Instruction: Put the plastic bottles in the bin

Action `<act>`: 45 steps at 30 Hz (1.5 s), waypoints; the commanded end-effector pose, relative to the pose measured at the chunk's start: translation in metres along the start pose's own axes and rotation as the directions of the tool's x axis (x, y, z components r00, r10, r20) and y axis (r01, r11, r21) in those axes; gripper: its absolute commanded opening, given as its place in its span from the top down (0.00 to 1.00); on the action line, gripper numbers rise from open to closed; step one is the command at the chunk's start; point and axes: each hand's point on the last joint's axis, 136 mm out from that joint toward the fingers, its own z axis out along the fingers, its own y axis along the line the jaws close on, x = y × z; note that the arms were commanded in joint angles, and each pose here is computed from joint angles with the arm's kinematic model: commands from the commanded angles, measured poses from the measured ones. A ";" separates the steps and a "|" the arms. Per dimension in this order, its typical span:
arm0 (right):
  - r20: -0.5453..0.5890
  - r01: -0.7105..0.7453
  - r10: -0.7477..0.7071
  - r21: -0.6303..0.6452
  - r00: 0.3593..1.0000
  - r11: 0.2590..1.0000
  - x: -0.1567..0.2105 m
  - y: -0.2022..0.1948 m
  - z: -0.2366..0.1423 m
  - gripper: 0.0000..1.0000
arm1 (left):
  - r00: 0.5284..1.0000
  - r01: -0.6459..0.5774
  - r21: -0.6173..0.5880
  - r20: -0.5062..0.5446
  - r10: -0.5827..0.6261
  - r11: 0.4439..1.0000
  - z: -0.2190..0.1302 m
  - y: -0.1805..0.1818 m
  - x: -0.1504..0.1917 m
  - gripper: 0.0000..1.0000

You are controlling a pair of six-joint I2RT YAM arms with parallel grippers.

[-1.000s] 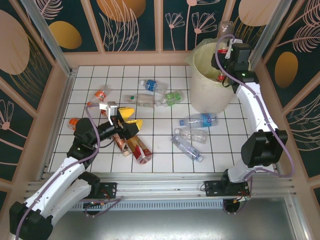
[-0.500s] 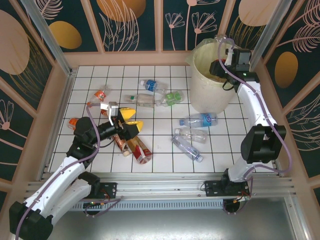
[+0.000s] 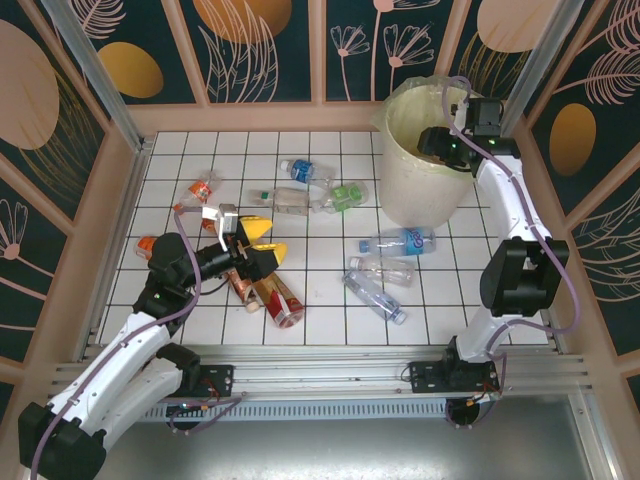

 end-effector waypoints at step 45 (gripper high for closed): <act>0.389 0.280 -0.167 -0.255 0.906 0.926 -0.013 0.140 -0.144 0.25 | 0.995 -0.088 -0.212 0.016 0.094 0.973 -0.027 0.004 -0.020 0.01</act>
